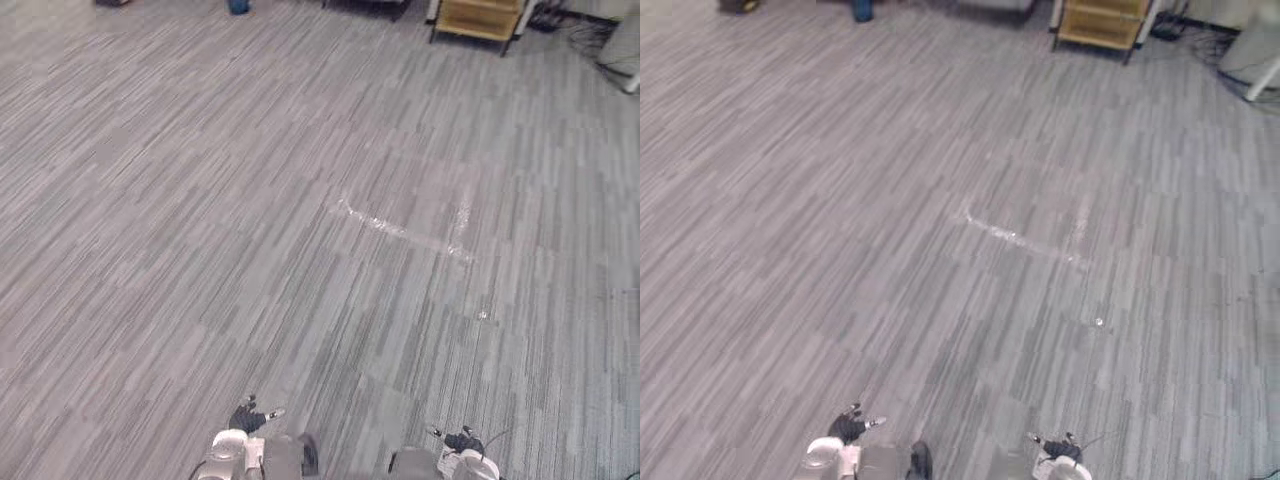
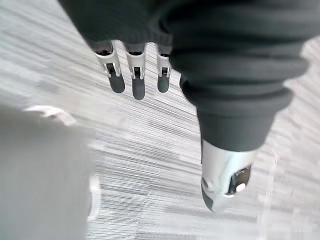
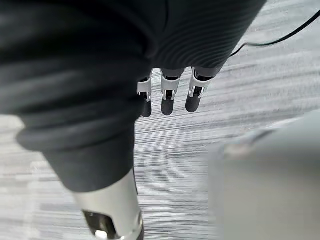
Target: Pick up cushions and gather them together orderly.
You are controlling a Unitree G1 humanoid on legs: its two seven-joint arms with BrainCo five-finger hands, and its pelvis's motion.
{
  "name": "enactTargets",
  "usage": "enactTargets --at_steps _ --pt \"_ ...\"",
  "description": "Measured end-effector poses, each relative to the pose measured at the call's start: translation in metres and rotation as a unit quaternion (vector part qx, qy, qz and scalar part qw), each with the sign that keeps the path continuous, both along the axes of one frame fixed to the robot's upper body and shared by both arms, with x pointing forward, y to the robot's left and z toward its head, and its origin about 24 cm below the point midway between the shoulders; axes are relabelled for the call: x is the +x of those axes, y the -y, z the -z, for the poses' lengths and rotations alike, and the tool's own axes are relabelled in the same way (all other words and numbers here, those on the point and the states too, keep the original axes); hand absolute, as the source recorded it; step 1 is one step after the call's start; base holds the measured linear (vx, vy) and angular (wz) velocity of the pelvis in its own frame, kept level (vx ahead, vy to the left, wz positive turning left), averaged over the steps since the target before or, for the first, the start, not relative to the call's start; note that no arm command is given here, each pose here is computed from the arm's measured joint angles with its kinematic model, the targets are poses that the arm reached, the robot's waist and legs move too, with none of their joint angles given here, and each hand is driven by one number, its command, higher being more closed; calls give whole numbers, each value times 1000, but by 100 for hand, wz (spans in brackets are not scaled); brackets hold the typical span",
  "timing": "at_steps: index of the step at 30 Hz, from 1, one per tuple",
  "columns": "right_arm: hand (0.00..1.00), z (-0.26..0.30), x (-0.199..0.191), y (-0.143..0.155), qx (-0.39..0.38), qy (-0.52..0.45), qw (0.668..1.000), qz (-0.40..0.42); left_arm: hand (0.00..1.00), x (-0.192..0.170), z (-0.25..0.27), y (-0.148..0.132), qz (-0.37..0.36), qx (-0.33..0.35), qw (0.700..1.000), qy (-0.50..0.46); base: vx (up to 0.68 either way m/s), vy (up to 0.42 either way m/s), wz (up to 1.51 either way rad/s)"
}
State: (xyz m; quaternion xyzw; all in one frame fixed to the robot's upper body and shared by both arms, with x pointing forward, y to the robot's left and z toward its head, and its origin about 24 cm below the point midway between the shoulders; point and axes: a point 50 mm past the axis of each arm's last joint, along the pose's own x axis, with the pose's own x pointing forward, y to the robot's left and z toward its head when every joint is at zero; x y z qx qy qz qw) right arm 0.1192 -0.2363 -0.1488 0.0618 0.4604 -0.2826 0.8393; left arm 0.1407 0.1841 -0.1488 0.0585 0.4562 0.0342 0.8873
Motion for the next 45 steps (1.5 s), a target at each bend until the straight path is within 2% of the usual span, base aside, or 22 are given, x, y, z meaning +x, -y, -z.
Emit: enactTargets --at_steps 3,4,6,10,22,32,35,37,41,45 --pt "0 0 0 0 -4 -3 1000 -11 0 9 -4 -3 9 7 1000 13 501 -178 26" --pt "0 2 -10 4 -6 -17 1000 -7 0 8 -2 3 10 0 1000 9 525 -199 35" --pt "0 -1 -4 10 -11 -9 1000 1 0 6 0 13 10 -15 1000 4 589 -261 -31" --pt "0 0 -8 11 -9 -11 1000 12 0 5 1 19 5 -23 1000 2 514 -197 -15" --pt "0 3 -2 -5 17 -4 999 30 0 6 -3 16 -13 -26 999 25 464 102 -33" --pt "0 5 -20 3 10 -22 999 34 0 -3 2 8 10 -10 1000 -7 573 89 2" --pt "0 4 -17 5 8 -16 999 31 0 1 1 10 14 -11 1000 0 650 -251 76" --pt "0 8 -37 7 9 -42 998 37 0 -5 4 11 19 -11 1000 -11 719 -375 62" --pt "0 3 -26 17 -2 -28 999 33 0 -15 9 25 0 -36 999 -29 455 -263 -1" --pt "0 5 -28 14 4 -33 999 31 0 -9 5 19 -24 -37 999 -9 473 -191 -10"
